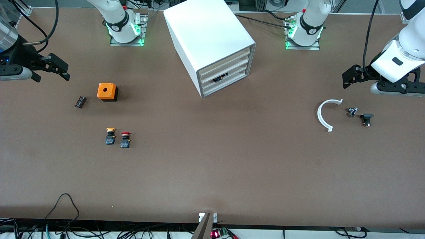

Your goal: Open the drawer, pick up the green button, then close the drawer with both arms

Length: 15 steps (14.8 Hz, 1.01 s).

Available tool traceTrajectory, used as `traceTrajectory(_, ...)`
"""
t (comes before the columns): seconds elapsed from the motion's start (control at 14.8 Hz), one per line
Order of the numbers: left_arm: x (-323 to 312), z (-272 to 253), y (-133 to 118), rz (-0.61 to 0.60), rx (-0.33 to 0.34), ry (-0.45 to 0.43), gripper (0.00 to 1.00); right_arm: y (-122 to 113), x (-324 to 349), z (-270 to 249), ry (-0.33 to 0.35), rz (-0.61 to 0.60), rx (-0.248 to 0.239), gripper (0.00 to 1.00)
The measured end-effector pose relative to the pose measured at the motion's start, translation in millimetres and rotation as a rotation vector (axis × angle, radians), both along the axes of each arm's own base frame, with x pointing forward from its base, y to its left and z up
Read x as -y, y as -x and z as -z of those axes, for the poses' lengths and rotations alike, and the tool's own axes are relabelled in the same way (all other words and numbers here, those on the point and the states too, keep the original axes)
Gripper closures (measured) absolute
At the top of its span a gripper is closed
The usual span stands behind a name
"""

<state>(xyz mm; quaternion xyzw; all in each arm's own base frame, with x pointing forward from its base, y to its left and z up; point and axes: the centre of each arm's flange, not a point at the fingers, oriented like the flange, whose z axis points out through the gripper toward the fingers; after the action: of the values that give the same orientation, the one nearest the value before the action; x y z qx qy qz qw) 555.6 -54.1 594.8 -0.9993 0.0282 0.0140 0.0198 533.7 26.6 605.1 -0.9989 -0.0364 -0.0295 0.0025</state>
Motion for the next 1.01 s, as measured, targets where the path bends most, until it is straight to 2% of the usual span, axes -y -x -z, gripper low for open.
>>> traceTrajectory(0.47,-2,0,0,-0.003,0.0,0.0,0.0,-5,-1,-16,0.0,-0.002,0.022,0.0)
traceTrajectory(0.68,-3,0,0,-0.005,0.0,0.0,0.0,-10,-3,-1,0.005,-0.003,-0.033,0.0)
traceTrajectory(1.01,-3,0,0,-0.006,-0.002,0.0,0.0,-33,-7,50,0.016,-0.005,-0.123,0.0)
